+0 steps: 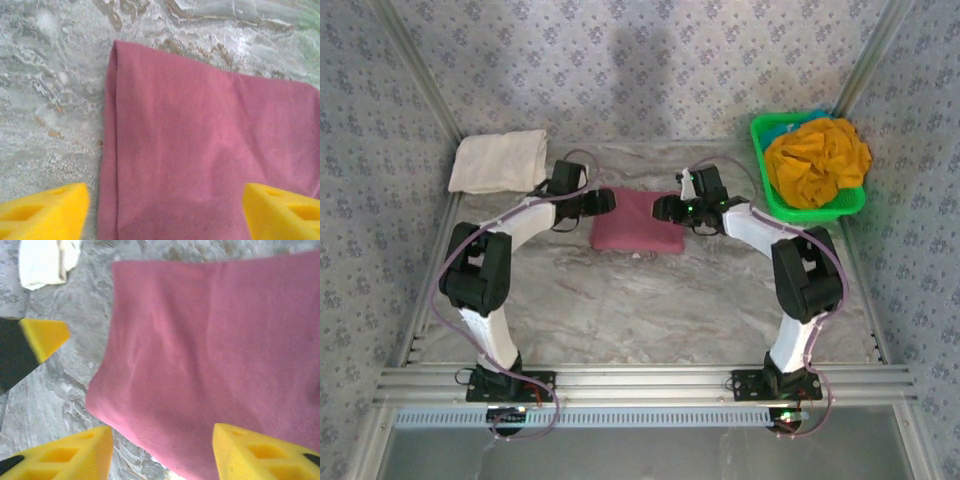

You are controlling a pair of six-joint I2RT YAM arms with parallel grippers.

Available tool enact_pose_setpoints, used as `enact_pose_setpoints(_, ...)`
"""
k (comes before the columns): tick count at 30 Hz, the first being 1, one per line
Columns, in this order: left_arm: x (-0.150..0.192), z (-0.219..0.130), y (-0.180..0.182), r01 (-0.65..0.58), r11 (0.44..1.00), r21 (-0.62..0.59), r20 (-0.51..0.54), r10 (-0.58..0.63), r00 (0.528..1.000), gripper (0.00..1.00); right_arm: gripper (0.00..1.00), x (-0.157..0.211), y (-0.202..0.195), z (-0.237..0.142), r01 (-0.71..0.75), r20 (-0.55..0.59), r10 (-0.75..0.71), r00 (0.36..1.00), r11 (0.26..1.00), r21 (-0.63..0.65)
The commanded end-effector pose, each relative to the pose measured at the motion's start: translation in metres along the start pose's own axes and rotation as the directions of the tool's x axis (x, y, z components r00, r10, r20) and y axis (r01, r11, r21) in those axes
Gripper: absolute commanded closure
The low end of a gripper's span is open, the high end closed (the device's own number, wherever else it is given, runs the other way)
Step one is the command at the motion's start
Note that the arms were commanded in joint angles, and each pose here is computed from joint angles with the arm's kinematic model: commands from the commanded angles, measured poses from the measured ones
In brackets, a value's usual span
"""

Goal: Fold and stack the t-shirts

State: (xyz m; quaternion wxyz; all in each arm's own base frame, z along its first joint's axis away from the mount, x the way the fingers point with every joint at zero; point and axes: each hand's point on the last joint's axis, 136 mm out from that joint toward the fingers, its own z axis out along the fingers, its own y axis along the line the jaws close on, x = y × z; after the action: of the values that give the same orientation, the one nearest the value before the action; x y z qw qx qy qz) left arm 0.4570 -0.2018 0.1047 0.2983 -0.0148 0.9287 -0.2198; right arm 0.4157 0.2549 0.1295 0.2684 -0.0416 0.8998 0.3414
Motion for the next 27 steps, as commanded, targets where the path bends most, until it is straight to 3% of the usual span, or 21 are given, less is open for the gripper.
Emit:
enact_pose_setpoints(1, 0.035, 0.019, 0.015, 0.006, 0.997, -0.080, -0.145, -0.017, 0.989, 0.14, 0.37, 0.004, -0.002, -0.005, 0.009, -0.008, -0.009, 1.000, 0.999, 0.036)
enact_pose_setpoints(7, 0.055, 0.042, 0.015, -0.003, 0.994, -0.107, -0.222, -0.021, 0.975, 0.05, 0.33, 0.017, -0.008, 0.000, -0.003, -0.035, 0.005, 0.999, 0.999, 0.041)
enact_pose_setpoints(12, 0.068, 0.057, 0.011, -0.014, 0.996, -0.083, -0.247, -0.007, 0.969, 0.05, 0.32, 0.020, -0.017, 0.003, -0.021, -0.040, 0.023, 0.999, 0.999, 0.049)
enact_pose_setpoints(22, 0.104, 0.085, 0.010, 0.007, 0.999, -0.051, -0.283, -0.021, 0.959, 0.43, 0.32, 0.021, -0.026, -0.001, -0.045, -0.034, 0.047, 0.998, 0.997, 0.056)
enact_pose_setpoints(25, 0.101, 0.082, 0.009, 0.000, 0.999, -0.052, -0.260, -0.014, 0.966, 0.62, 0.32, 0.022, -0.033, -0.002, -0.055, -0.032, 0.057, 0.998, 0.996, 0.066)
enact_pose_setpoints(27, 0.097, 0.077, 0.014, -0.005, 0.997, -0.073, -0.252, -0.014, 0.968, 0.80, 0.32, 0.022, -0.036, -0.004, -0.066, -0.034, 0.068, 0.997, 0.996, 0.067)
